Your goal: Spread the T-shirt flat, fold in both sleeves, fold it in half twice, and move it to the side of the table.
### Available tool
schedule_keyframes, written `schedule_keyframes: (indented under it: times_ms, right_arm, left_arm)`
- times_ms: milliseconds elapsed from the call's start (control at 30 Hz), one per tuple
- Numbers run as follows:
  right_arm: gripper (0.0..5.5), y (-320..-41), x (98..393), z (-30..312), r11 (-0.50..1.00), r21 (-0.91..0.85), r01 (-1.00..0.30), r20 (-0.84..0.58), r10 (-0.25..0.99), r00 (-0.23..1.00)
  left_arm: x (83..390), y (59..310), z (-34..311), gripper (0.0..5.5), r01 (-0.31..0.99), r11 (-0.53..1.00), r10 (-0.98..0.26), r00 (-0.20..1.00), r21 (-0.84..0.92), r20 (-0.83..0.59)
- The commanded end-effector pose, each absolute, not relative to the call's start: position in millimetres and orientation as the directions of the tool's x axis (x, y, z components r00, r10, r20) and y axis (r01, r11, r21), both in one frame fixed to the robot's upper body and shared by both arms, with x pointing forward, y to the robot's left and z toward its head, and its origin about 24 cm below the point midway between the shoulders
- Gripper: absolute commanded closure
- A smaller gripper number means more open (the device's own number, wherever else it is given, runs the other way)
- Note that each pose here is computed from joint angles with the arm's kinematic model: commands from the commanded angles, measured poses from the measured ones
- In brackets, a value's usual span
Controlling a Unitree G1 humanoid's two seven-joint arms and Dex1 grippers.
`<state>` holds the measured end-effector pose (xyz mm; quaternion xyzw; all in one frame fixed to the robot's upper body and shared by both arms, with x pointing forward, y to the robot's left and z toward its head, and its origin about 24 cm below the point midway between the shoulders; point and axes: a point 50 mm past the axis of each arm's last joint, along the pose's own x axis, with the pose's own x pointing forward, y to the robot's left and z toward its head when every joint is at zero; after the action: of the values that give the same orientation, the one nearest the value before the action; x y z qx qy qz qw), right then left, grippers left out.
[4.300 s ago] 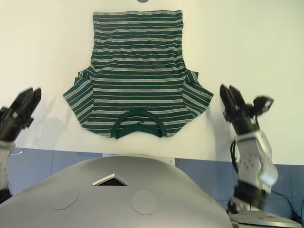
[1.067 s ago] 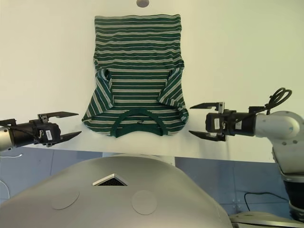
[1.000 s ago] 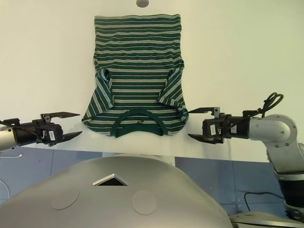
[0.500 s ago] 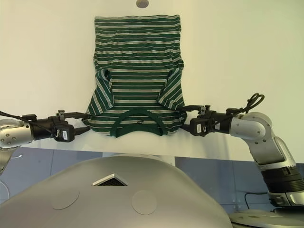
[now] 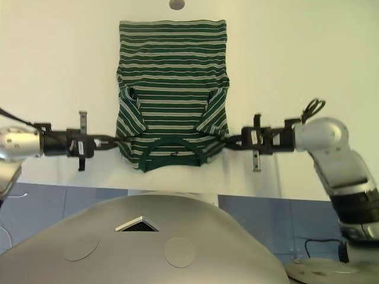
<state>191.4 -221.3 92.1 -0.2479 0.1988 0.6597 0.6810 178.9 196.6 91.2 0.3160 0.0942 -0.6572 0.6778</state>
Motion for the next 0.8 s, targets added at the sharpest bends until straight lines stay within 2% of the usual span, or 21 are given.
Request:
schedule_keyframes:
  times_ms: [33,67,133,233,367,500,600,700,733,800]
  right_arm:
    - [5.46,-213,302,145,0.043,-0.200,-0.979,-0.573,0.806,0.153]
    - [5.46,-208,319,149,0.044,-0.200,-0.979,-0.583,0.797,0.156]
    - [5.46,-196,355,153,0.133,-0.187,-0.973,-0.601,0.768,0.221]
    - [5.46,-189,380,148,0.305,-0.220,-0.927,-0.586,0.718,0.375]
    - [5.46,-179,392,136,0.456,-0.261,-0.851,-0.553,0.652,0.519]
    - [5.46,-184,396,129,0.555,-0.257,-0.791,-0.546,0.592,0.593]
    - [5.46,-186,396,122,0.600,-0.249,-0.760,-0.547,0.560,0.622]
    - [5.46,-184,392,104,0.608,-0.267,-0.748,-0.597,0.505,0.624]
    - [5.04,-181,392,99,0.613,-0.273,-0.742,-0.600,0.494,0.629]
    - [4.63,-174,390,90,0.613,-0.285,-0.737,-0.606,0.481,0.634]
  left_arm:
    - [282,197,125,5.50,0.944,-0.036,-0.849,0.145,0.328,-0.508]
    - [302,198,126,5.50,0.945,-0.023,-0.837,0.160,0.326,-0.524]
    - [344,191,124,5.50,0.943,0.117,-0.819,0.269,0.311,-0.508]
    - [369,184,119,5.50,0.905,0.339,-0.799,0.421,0.258,-0.429]
    - [377,189,106,5.50,0.825,0.534,-0.740,0.561,0.183,-0.369]
    - [381,199,102,5.50,0.734,0.669,-0.676,0.667,0.118,-0.313]
    - [380,204,94,5.50,0.686,0.723,-0.630,0.705,0.085,-0.326]
    - [375,198,76,5.50,0.683,0.726,-0.604,0.691,0.084,-0.396]
    - [374,195,70,5.50,0.687,0.722,-0.602,0.681,0.079,-0.417]
    - [373,190,65,5.50,0.679,0.731,-0.589,0.681,0.071,-0.435]
